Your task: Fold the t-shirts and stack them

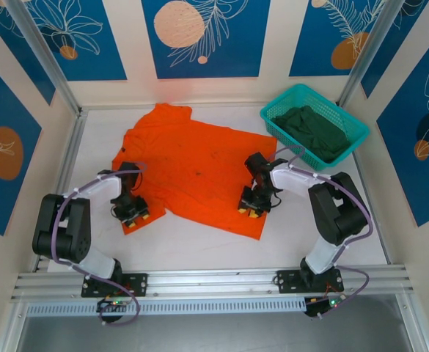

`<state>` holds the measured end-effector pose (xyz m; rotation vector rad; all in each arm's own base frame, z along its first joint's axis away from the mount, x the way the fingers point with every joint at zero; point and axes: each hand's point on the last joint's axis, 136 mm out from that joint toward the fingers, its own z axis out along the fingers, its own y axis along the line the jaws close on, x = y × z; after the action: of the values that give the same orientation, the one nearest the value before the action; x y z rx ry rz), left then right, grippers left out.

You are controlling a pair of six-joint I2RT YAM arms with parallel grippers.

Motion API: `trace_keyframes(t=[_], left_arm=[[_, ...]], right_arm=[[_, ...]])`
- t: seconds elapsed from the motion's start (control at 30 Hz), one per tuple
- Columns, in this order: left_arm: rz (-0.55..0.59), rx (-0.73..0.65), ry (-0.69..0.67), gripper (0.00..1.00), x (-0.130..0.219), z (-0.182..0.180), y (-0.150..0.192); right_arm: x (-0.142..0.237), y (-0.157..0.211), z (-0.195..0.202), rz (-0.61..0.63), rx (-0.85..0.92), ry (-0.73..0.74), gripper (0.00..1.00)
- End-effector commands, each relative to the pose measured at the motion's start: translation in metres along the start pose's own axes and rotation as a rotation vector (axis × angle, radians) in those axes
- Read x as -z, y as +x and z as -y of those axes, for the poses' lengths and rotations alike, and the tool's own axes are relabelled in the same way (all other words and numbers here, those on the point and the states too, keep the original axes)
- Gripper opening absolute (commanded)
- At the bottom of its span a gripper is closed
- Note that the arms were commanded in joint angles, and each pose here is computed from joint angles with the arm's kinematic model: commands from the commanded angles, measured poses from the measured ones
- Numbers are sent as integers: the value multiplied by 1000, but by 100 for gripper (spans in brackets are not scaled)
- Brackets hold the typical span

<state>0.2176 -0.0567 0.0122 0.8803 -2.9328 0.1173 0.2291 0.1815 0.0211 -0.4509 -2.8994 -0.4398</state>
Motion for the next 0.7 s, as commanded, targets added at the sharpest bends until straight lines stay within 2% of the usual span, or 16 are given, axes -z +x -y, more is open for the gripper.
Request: trace_keyframes(t=[0.0,0.3,0.5,0.67], left_arm=[[-65,23,-14,38,-19,-7,25],[-86,58,15,39,-26,-21,66],[-101,93,44,40,-28,-25,90],[-109,178,104,42,-26,-28,104]], right_arm=[[-8,8,26,-28,-54,94,34],[-8,-2,54,28,-140,161,39],[-2,-15,49,56,-158,144,45],[11,-24,39,73,-155,87,49]])
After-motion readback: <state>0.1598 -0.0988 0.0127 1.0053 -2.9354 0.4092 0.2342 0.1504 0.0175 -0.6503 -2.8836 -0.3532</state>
